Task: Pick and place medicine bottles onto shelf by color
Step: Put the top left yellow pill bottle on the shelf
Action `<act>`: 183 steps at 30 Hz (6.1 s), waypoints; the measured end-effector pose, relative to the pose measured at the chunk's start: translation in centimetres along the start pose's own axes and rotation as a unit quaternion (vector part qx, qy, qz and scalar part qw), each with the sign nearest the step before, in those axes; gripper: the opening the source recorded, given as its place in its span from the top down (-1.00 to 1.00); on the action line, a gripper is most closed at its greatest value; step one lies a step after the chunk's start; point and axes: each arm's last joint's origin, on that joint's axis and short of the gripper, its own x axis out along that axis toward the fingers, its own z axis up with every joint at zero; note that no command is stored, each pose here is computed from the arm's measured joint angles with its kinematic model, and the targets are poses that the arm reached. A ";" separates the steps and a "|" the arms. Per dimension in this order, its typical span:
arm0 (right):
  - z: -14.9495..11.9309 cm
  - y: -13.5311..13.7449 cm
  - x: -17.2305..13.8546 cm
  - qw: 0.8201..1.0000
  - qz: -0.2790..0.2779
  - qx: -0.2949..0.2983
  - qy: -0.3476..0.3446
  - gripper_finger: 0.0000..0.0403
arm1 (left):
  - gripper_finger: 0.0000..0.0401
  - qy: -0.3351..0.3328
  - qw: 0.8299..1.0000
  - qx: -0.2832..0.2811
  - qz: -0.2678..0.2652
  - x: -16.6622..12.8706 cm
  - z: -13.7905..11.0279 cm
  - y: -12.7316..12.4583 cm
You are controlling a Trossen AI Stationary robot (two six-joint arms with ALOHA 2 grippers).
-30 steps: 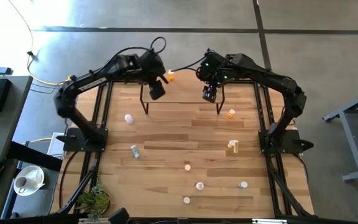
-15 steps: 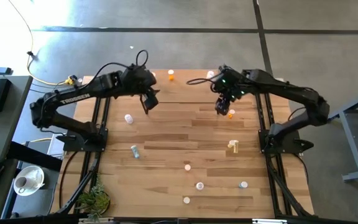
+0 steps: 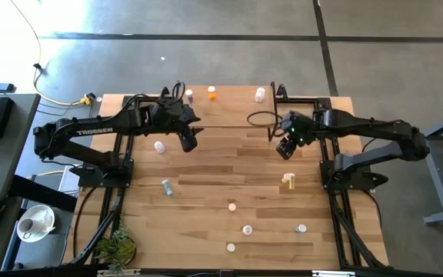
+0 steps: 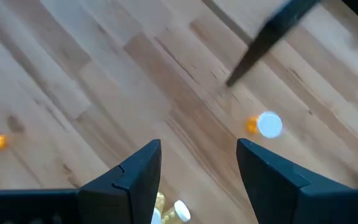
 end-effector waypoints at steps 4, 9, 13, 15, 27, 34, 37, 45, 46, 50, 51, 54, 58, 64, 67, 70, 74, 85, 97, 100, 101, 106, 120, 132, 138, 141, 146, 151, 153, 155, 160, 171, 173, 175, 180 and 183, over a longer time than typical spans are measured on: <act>-1.7 0.9 1.0 1.000 -0.003 0.007 0.024 0.01 | 0.13 -0.002 1.000 0.008 -0.011 -0.1 0.0 -0.7; -4.0 1.8 2.4 0.998 -0.011 0.023 0.057 0.01 | 0.13 -0.003 1.000 0.016 -0.021 -0.2 0.0 -1.4; -5.5 2.3 3.3 0.996 -0.017 0.038 0.074 0.01 | 0.13 -0.003 1.000 0.018 -0.023 -0.2 0.0 -1.6; -6.0 2.5 3.6 0.996 -0.018 0.047 0.078 0.01 | 0.13 -0.003 1.000 0.018 -0.023 -0.2 0.0 -1.6; -7.8 4.1 3.2 0.996 -0.023 0.063 0.051 0.01 | 0.13 -0.003 1.000 0.014 -0.018 -0.2 0.0 -1.5; -8.6 5.5 4.3 0.995 -0.050 0.052 0.063 0.01 | 0.13 -0.002 1.000 0.014 -0.019 -0.2 0.0 -1.5; -8.8 6.0 5.2 0.994 -0.063 0.044 0.072 0.01 | 0.13 -0.002 1.000 0.013 -0.019 -0.2 0.0 -1.5; -8.9 7.1 7.0 0.992 -0.073 0.041 0.094 0.01 | 0.13 -0.002 1.000 0.012 -0.019 -0.2 0.0 -1.5; -8.9 7.1 7.1 0.992 -0.076 0.043 0.096 0.01 | 0.13 -0.002 1.000 0.012 -0.019 -0.2 0.0 -1.5; -9.0 7.2 7.5 0.989 -0.090 0.057 0.101 0.01 | 0.13 -0.002 1.000 0.013 -0.019 -0.2 0.0 -1.5; -9.0 7.2 7.7 0.989 -0.093 0.058 0.102 0.01 | 0.13 -0.002 1.000 0.013 -0.019 -0.2 0.0 -1.5; -9.2 7.4 8.3 0.986 -0.107 0.064 0.108 0.01 | 0.13 -0.002 1.000 0.014 -0.019 -0.2 0.0 -1.5; -9.4 7.6 9.1 0.983 -0.122 0.060 0.124 0.01 | 0.13 -0.002 1.000 0.014 -0.019 -0.2 0.0 -1.5; -9.5 7.7 9.5 0.981 -0.129 0.063 0.131 0.06 | 0.13 -0.002 1.000 0.014 -0.019 -0.2 0.0 -1.5; -9.5 7.8 9.5 0.981 -0.126 0.064 0.133 0.18 | 0.13 -0.002 1.000 0.014 -0.019 -0.2 0.0 -1.5; -9.5 7.8 9.5 0.981 -0.123 0.065 0.137 0.34 | 0.13 -0.002 1.000 0.014 -0.019 -0.2 0.0 -1.5; -9.5 7.8 9.4 0.981 -0.123 0.064 0.138 0.51 | 0.13 -0.002 1.000 0.014 -0.019 -0.2 0.0 -1.5; -7.3 9.4 7.8 0.990 -0.069 0.034 0.121 0.47 | 0.13 -0.001 1.000 0.023 -0.013 -0.1 0.0 -1.1; 0.1 9.5 5.0 0.999 0.001 -0.029 0.032 0.49 | 0.13 0.007 0.999 0.002 -0.032 1.0 -1.7 -0.8; 2.0 9.1 4.1 0.999 0.014 -0.047 0.005 0.49 | 0.13 0.001 0.998 -0.011 -0.056 1.9 -3.1 -1.1; 2.7 8.9 3.8 0.999 0.016 -0.051 -0.003 0.49 | 0.13 -0.001 0.998 -0.017 -0.060 2.1 -3.5 -1.3; 6.1 7.6 1.8 0.996 0.023 -0.071 -0.050 0.49 | 0.13 -0.007 0.997 -0.036 -0.065 2.8 -5.2 -1.8; 14.3 1.2 -5.4 0.975 -0.001 -0.047 -0.218 0.50 | 0.13 0.004 0.995 -0.054 -0.082 3.8 -8.6 -3.1; 17.5 -3.8 -10.2 0.953 -0.048 0.004 -0.298 0.50 | 0.13 -0.002 0.995 -0.054 -0.089 3.7 -8.7 -3.5; 19.8 -4.4 -9.8 0.958 -0.067 -0.008 -0.278 0.50 | 0.13 -0.002 0.995 -0.054 -0.089 3.7 -8.7 -3.5; 20.7 -4.5 -8.7 0.967 -0.068 -0.023 -0.243 0.50 | 0.13 -0.001 0.994 -0.058 -0.089 3.7 -8.7 -3.5; 21.6 -4.3 -5.9 0.980 -0.080 -0.046 -0.174 0.50 | 0.13 -0.001 0.994 -0.059 -0.089 3.7 -8.7 -3.5; 22.3 -3.1 -3.0 0.985 -0.070 -0.091 -0.130 0.50 | 0.13 -0.001 0.994 -0.059 -0.089 3.7 -8.7 -3.5; 22.5 -2.5 -1.7 0.985 -0.059 -0.116 -0.114 0.50 | 0.13 -0.001 0.994 -0.059 -0.089 3.7 -8.7 -3.5; 22.7 -1.9 -0.7 0.984 -0.052 -0.138 -0.101 0.50 | 0.13 -0.001 0.994 -0.059 -0.089 3.7 -8.7 -3.5; 23.0 -0.9 1.8 0.977 -0.052 -0.193 -0.073 0.50 | 0.13 -0.001 0.994 -0.059 -0.089 3.7 -8.7 -3.5; 24.3 -1.4 2.4 0.966 -0.096 -0.218 -0.097 0.50 | 0.13 -0.001 0.994 -0.059 -0.088 3.8 -8.7 -3.5; 24.7 -1.7 1.4 0.968 -0.098 -0.204 -0.111 0.50 | 0.13 -0.001 0.994 -0.059 -0.089 3.7 -8.7 -3.5; 25.0 -1.9 0.3 0.968 -0.097 -0.189 -0.134 0.50 | 0.13 -0.001 0.994 -0.059 -0.088 3.8 -8.7 -3.5; 25.4 -2.5 -0.9 0.971 -0.076 -0.166 -0.155 0.50 | 0.13 -0.002 0.994 -0.063 -0.089 3.7 -8.6 -3.5; 25.2 -2.7 -0.3 0.977 -0.065 -0.157 -0.128 0.50 | 0.13 -0.001 0.994 -0.068 -0.089 3.7 -8.6 -3.5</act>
